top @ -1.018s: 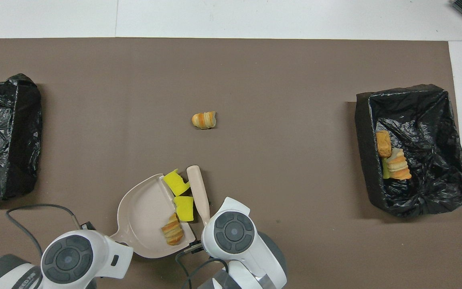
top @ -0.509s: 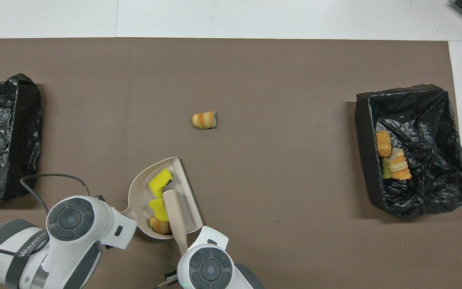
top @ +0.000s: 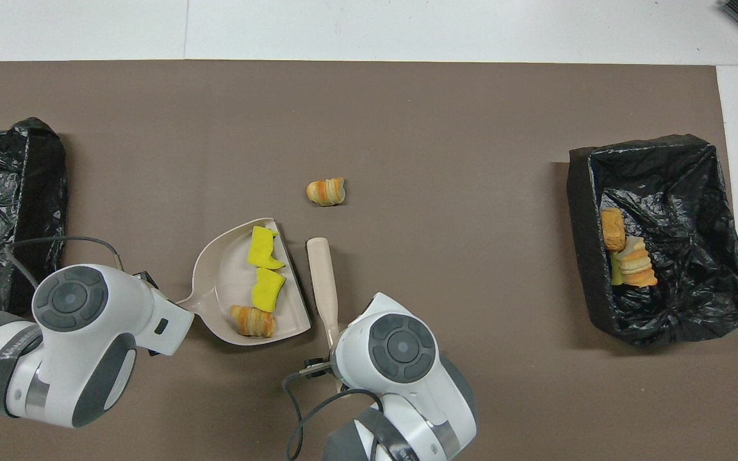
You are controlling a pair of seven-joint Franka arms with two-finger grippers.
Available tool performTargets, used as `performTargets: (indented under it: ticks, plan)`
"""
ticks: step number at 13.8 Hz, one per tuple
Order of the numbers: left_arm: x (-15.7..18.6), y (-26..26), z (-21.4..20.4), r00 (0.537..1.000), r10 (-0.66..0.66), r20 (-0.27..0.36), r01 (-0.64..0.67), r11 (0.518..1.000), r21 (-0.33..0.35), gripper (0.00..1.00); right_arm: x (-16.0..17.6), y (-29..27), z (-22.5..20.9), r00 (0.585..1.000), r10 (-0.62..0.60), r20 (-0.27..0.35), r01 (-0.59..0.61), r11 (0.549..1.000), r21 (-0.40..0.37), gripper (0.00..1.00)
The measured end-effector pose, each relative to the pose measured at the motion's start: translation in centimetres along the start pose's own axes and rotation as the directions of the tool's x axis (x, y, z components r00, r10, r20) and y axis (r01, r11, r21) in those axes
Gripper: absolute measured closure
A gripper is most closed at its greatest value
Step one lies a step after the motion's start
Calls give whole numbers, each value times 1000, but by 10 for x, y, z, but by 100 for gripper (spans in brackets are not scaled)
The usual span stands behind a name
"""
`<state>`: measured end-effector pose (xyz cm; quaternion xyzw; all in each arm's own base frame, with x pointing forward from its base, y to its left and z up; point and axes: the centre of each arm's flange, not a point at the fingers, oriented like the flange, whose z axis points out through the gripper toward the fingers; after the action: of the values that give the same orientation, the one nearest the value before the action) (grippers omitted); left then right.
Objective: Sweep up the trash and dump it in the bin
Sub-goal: 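Move the brush with the right gripper behind the remaining bread chunk, then sweep the bread chunk into the dustpan with the right gripper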
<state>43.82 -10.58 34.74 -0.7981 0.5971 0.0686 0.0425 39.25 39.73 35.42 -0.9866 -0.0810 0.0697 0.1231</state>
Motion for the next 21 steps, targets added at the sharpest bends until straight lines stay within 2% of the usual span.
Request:
performTargets:
  ticks: [4,9,13,15,18,21]
  plan:
    - [10,-26,-13,1000,-10,-23,10,1000,19,68,27,23,-4,999,-19,-38,17,998,-64,74]
    - [27,-62,-27,999,-14,-28,15,1000,8,68,110,84,-46,993,16,-115,-33,989,-142,74]
    - [32,-73,-25,999,-15,-33,15,1000,6,68,162,120,-53,994,-3,-109,-13,990,-142,74]
    - [33,-73,-26,999,-14,-34,15,1000,6,68,173,114,-40,997,-9,-80,-2,990,-139,74]
    - [33,-75,-28,999,-13,-34,13,1000,11,68,180,101,-28,997,-24,-72,14,991,-130,74]
    - [35,-87,-40,999,7,34,-6,1000,-18,68,171,79,-19,997,-57,-50,50,989,-136,74]
